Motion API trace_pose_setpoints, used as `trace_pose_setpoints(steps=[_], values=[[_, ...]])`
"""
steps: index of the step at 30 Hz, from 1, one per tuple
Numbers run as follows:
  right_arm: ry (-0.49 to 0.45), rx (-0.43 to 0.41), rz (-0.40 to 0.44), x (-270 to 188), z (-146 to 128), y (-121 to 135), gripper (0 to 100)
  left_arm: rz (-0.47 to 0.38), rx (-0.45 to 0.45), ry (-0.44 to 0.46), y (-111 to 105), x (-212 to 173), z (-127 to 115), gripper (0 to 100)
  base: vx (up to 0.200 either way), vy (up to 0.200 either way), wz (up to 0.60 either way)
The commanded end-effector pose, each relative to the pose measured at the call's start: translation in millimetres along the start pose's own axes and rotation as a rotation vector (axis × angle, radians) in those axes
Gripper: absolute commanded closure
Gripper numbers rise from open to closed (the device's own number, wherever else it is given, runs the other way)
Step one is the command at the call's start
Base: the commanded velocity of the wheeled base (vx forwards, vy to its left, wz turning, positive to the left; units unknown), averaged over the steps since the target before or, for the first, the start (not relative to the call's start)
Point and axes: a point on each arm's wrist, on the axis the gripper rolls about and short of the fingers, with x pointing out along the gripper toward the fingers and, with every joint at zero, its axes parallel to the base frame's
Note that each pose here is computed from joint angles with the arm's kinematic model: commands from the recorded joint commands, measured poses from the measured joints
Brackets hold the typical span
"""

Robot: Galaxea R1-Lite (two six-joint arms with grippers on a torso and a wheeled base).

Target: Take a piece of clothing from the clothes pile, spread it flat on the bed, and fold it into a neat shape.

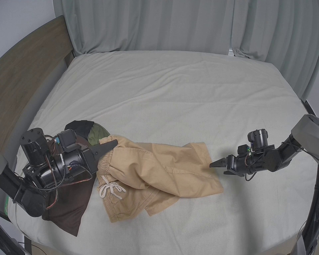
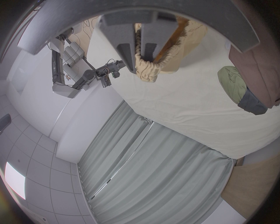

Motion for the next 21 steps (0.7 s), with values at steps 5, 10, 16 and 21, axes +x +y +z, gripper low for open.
trace_pose_setpoints(steps=[5, 10, 16, 21], values=[[0.074, 0.055, 0.052, 25.4, -9.6, 4.8, 0, 0.0, 0.002, -0.004, -0.7, -1.6, 1.1, 100, 0.0, 0.0, 0.0], [0.097, 0.063, 0.107, 22.3, -10.4, 10.4, 0, 0.003, -0.001, -0.001, 0.2, -1.6, 0.2, 100, 0.0, 0.0, 0.0], [0.078, 0.051, 0.15, -8.0, -10.7, 22.9, 0, 0.005, 0.001, -0.005, 1.1, -1.4, 1.0, 100, 0.0, 0.0, 0.0], [0.067, 0.033, 0.212, -26.4, -9.4, 30.7, 0, 0.005, 0.0, -0.004, 1.3, -1.3, 0.6, 100, 0.0, 0.0, 0.0]])
